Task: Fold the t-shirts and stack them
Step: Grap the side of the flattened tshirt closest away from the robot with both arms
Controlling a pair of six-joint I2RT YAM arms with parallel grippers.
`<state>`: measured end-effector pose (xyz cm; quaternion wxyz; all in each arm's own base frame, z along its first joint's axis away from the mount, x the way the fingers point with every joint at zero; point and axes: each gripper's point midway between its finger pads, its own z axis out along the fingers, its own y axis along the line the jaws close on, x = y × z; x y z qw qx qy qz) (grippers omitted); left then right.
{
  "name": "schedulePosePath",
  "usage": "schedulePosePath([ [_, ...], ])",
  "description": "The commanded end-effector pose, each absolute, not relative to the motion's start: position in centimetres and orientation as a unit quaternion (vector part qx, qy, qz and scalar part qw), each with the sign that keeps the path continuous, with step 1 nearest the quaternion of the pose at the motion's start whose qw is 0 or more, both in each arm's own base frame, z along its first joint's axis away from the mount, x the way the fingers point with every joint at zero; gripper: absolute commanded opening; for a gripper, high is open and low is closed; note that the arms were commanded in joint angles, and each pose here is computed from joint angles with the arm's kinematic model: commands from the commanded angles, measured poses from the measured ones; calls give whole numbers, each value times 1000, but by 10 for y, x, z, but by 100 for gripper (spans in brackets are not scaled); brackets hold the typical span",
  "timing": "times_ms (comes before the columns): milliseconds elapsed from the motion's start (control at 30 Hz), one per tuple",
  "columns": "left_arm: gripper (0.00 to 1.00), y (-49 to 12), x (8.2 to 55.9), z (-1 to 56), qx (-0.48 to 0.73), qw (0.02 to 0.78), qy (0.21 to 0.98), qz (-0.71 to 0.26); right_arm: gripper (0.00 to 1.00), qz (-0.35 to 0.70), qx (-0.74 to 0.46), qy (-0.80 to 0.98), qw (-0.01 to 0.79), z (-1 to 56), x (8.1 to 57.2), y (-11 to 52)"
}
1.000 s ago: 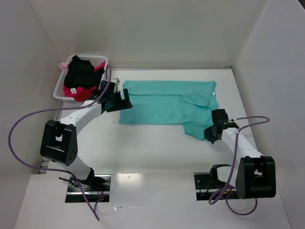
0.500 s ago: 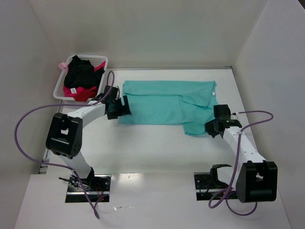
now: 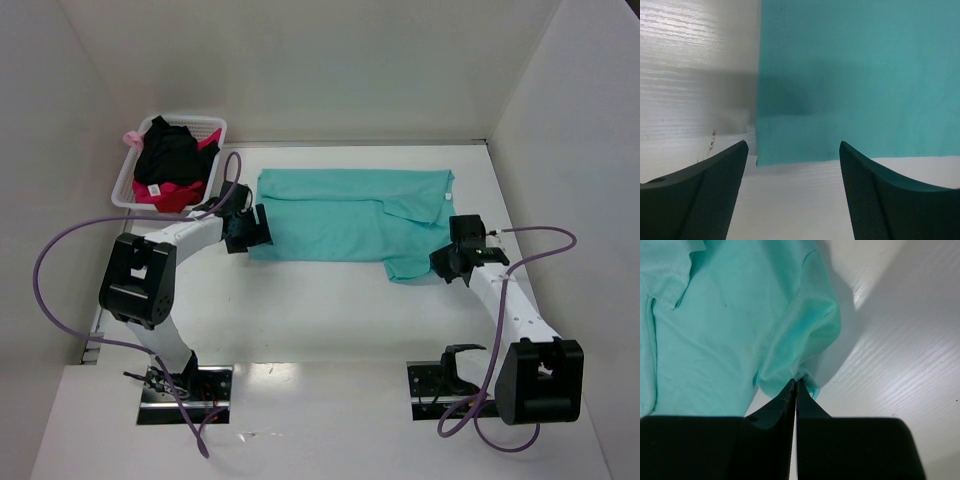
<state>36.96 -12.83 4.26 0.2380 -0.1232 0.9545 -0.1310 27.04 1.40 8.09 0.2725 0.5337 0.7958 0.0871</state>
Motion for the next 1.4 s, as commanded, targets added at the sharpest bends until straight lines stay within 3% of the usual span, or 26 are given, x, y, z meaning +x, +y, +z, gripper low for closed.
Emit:
schedulePosePath([
  [0,82,-126,364,37,-132,225,957,-127,2,97,529,783,312,104,288,11],
  [167,80,-123,361,30,-134,219,959,-119,2,101,525,782,320,111,292,11],
  [433,58,-123,357,24,-134,208,961,-120,2,107,523,782,322,115,294,12],
  [567,58,-122,353,23,-134,200,964,-117,2,116,521,780,326,120,298,14],
  [733,77,-115,347,24,-143,196,965,-97,2,115,517,782,327,120,298,14],
  [867,78,-112,345,28,-144,200,965,-93,2,115,517,782,327,120,298,14],
  [1367,34,-119,342,15,-138,191,967,-100,2,117,517,781,330,122,298,14],
])
